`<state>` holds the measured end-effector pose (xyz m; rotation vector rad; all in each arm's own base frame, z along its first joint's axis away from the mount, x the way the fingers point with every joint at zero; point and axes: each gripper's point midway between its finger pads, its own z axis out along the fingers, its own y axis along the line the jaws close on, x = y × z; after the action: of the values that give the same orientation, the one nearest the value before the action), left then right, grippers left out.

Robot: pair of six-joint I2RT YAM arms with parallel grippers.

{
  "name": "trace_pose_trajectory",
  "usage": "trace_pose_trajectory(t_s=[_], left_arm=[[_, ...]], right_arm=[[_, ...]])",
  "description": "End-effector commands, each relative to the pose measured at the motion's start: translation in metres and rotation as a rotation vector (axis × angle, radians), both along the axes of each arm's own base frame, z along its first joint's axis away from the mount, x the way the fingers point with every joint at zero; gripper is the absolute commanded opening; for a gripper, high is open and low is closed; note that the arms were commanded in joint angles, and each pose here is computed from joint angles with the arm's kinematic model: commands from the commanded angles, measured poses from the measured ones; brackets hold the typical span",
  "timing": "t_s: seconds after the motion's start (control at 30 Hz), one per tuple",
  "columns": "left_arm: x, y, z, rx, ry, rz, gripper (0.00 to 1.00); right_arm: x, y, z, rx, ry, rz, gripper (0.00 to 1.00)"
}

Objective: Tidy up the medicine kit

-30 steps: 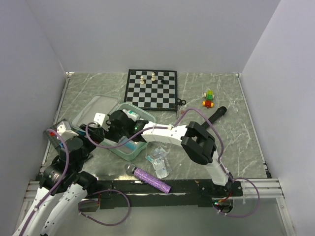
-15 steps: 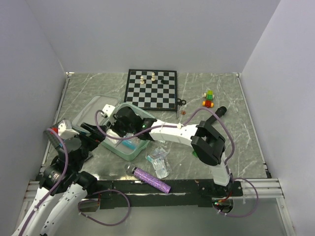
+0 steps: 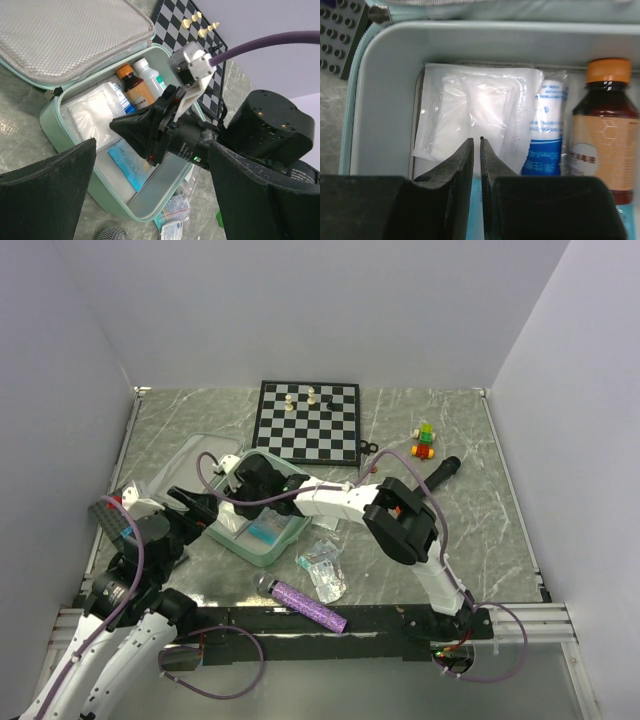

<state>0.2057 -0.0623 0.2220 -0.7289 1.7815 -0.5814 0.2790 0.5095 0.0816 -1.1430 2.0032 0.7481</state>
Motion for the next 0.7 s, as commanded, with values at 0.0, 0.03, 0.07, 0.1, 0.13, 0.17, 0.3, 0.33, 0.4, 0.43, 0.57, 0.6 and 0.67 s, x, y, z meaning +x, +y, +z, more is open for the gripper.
trace_pose_trajectory(t_s=[0.0,0.03,0.07,0.1,0.13,0.17,0.3,0.33,0.4,0.43,0.57,0.6,0.67], left_arm=[[0.006,-0.001,0.017,-0.021,-0.048,0.006,0.98],[0.006,-0.002,0.017,-0.020,-0.045,0.004,0.98],[0.006,-0.002,0.017,-0.021,-0.046,0.002,0.98],[0.006,-0.002,0.017,-0.021,-0.046,0.005,0.98],[0.006,-0.002,0.017,-0.021,-0.046,0.003,0.98],[0.006,-0.002,0.017,-0.023,-0.047,0.002,0.98],[0.005,-0.001,0.017,-0.021,-0.045,0.005,0.98],[0.005,-0.001,0.017,-0.021,-0.044,0.005,0.98],[0.004,-0.001,0.016,-0.017,-0.039,0.005,0.98],[0.005,-0.001,0.016,-0.017,-0.040,0.004,0.98],[0.004,-0.001,0.017,-0.017,-0.046,0.000,0.98],[0.004,-0.001,0.017,-0.014,-0.045,0.001,0.98],[0.004,-0.001,0.018,-0.016,-0.048,0.000,0.98]], right_arm=[[-0.012,0.015,0.006,0.045,0.052,0.038,0.16],[-0.013,0.016,0.004,0.042,0.057,0.040,0.15],[-0.014,0.016,0.000,0.033,0.067,0.040,0.13],[-0.014,0.017,-0.005,0.021,0.077,0.040,0.13],[-0.016,0.018,-0.010,0.009,0.089,0.044,0.12],[-0.016,0.018,-0.013,-0.001,0.098,0.043,0.11],[-0.015,0.019,-0.028,-0.047,0.135,0.025,0.10],[-0.014,0.019,-0.033,-0.059,0.139,0.015,0.10],[-0.013,0.018,-0.039,-0.083,0.152,0.000,0.09],[-0.012,0.017,-0.040,-0.087,0.153,-0.007,0.09],[-0.015,0.015,-0.034,-0.058,0.155,-0.007,0.09],[-0.017,0.015,-0.029,-0.038,0.149,-0.006,0.11],[-0.016,0.015,-0.013,0.006,0.130,-0.014,0.15]])
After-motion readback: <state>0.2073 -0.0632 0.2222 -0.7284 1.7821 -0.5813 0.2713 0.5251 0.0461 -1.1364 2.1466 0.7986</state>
